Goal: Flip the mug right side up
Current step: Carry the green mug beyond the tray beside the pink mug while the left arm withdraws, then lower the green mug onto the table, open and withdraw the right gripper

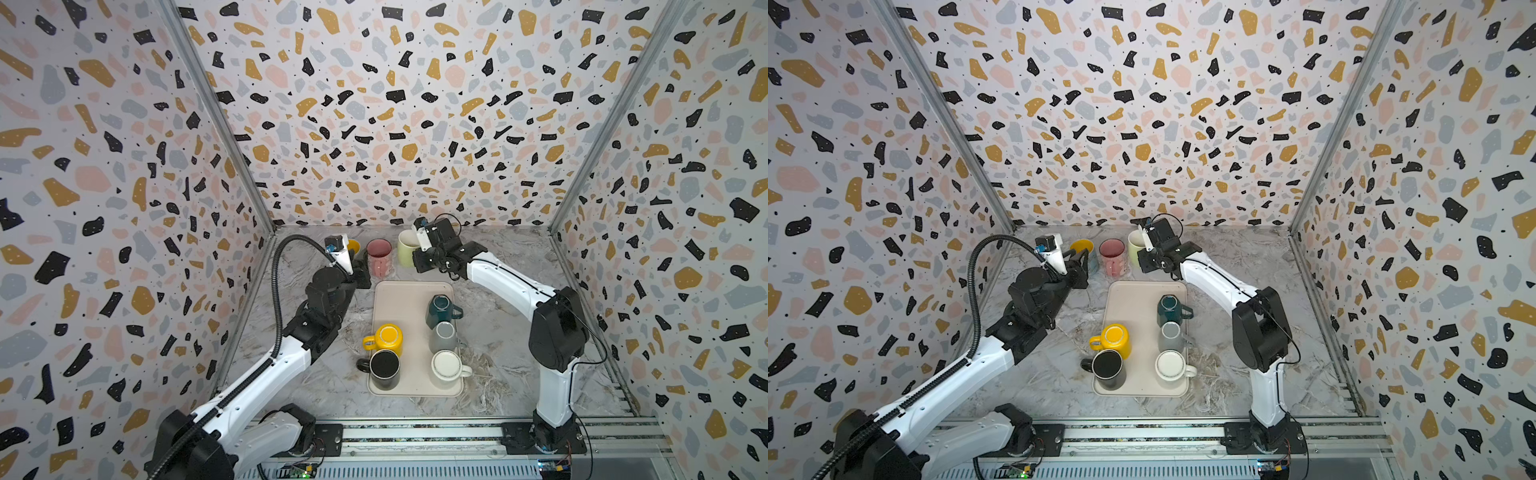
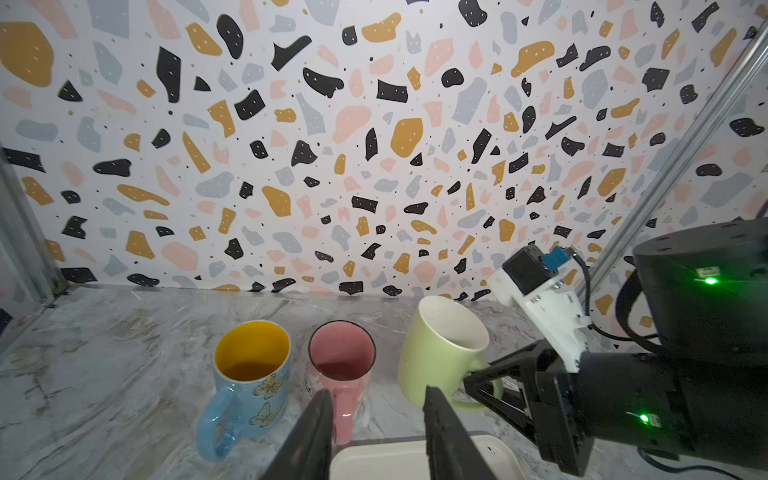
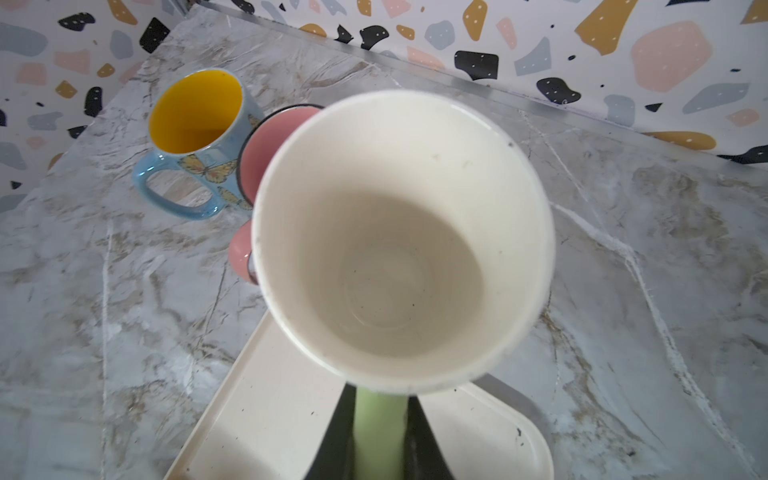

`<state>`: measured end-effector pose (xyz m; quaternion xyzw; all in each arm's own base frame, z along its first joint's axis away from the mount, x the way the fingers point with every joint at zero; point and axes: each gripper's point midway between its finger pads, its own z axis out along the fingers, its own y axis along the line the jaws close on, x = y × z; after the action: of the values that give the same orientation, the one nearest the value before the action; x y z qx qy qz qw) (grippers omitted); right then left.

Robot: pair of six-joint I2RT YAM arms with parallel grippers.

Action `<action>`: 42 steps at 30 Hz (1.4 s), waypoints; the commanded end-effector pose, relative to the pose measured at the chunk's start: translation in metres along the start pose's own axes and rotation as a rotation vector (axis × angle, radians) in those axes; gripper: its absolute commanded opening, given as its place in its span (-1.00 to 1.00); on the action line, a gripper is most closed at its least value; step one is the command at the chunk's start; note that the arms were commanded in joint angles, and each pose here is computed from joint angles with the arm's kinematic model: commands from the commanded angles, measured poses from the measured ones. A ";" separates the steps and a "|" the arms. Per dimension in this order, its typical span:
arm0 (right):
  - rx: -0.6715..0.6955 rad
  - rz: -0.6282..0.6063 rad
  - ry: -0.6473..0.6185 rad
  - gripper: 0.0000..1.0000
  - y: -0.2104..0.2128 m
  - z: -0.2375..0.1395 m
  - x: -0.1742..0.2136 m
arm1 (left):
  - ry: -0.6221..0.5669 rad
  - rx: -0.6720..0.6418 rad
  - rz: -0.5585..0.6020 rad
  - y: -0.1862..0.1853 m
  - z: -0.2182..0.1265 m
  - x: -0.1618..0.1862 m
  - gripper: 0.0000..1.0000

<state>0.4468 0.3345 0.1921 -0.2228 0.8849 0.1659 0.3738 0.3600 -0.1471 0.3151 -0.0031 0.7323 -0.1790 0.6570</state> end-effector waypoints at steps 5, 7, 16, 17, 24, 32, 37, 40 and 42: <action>0.057 0.005 -0.113 -1.00 0.003 -0.001 -0.036 | 0.043 0.141 -0.162 -0.007 0.013 -0.003 -0.25; 0.058 0.014 -0.115 -1.00 0.003 0.005 -0.035 | 0.047 0.166 -0.183 -0.007 0.014 -0.003 -0.25; 0.085 0.033 -0.135 -1.00 0.000 0.017 -0.040 | 0.050 0.180 -0.219 0.000 0.013 -0.002 -0.25; 0.089 0.035 -0.133 -1.00 -0.001 0.018 -0.040 | 0.050 0.180 -0.221 0.001 0.013 -0.002 -0.25; 0.123 0.056 -0.118 -1.00 -0.006 0.031 -0.032 | 0.051 0.170 -0.222 0.005 0.011 -0.001 -0.25; 0.129 0.059 -0.102 -1.00 -0.006 0.042 -0.025 | 0.049 0.159 -0.221 0.010 0.009 -0.001 -0.25; 0.134 0.054 -0.093 -1.00 -0.005 0.047 -0.021 | 0.051 0.156 -0.221 0.011 0.008 0.000 -0.25; 0.136 0.055 -0.086 -1.00 -0.005 0.050 -0.019 | 0.050 0.152 -0.220 0.012 0.008 0.000 -0.24; 0.137 0.054 -0.081 -1.00 -0.005 0.051 -0.017 | 0.051 0.151 -0.220 0.013 0.007 0.000 -0.24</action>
<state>0.4707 0.3448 0.1091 -0.1864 0.9143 0.0979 0.3459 0.3735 -0.1406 0.2980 -0.0294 0.7457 -0.2964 0.5960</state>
